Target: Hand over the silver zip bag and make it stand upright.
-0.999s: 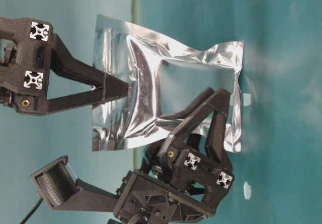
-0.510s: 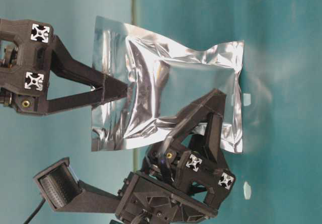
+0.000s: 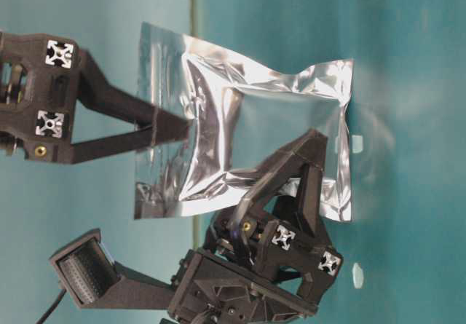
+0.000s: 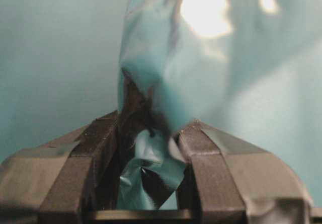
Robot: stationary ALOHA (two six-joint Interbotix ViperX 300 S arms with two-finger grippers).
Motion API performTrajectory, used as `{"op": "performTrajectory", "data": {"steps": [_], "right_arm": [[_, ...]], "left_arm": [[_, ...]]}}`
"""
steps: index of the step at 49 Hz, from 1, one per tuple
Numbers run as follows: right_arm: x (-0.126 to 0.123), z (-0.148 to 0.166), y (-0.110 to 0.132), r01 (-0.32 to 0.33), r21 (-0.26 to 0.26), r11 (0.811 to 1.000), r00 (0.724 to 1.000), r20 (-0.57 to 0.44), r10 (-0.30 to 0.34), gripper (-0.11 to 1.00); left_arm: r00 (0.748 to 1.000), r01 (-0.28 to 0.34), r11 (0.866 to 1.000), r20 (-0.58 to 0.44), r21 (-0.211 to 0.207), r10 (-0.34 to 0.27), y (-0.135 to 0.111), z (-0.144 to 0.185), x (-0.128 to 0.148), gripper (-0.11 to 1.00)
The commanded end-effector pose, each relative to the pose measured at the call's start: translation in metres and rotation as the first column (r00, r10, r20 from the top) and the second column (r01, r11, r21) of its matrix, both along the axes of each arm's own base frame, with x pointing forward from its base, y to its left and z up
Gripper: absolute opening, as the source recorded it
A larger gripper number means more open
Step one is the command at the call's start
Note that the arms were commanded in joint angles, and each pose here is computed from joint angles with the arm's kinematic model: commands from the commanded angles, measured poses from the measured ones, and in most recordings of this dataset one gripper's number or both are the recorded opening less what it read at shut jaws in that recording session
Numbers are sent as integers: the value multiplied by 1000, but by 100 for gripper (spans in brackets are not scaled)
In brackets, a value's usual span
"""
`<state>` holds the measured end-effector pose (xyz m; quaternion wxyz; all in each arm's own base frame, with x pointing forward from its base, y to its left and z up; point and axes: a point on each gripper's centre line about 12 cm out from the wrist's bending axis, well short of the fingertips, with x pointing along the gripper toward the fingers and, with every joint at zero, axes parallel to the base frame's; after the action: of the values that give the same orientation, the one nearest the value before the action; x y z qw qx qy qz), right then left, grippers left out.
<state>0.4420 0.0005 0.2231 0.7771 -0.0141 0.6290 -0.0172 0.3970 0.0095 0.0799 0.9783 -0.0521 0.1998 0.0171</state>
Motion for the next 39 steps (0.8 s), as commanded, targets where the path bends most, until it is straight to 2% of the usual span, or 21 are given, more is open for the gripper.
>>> {"op": "performTrajectory", "data": {"steps": [1,6,10,18,27,32,39], "right_arm": [[-5,19,-2,30,12,999,998,59,-30,51],[-12,27,0,36,16,999,995,95,-38,79],[-20,38,2,41,23,999,991,130,-43,91],[-47,61,4,98,51,994,977,185,-106,88],[-80,80,11,149,102,984,947,271,-171,88],[-99,80,17,148,129,980,930,318,-183,88],[-121,77,23,141,181,973,888,412,-205,88]], "left_arm": [[1000,6,1000,-5,3,-6,-1,1,0,30],[1000,7,1000,-12,4,-7,-1,0,0,30],[1000,7,1000,-12,4,-7,-2,0,0,30],[1000,7,1000,-14,3,-7,-2,0,-1,30],[1000,9,1000,-14,5,-9,-3,0,-1,30],[1000,9,1000,-17,5,-9,-3,0,-2,30],[1000,13,1000,-22,9,-12,-3,-1,-4,30]]}}
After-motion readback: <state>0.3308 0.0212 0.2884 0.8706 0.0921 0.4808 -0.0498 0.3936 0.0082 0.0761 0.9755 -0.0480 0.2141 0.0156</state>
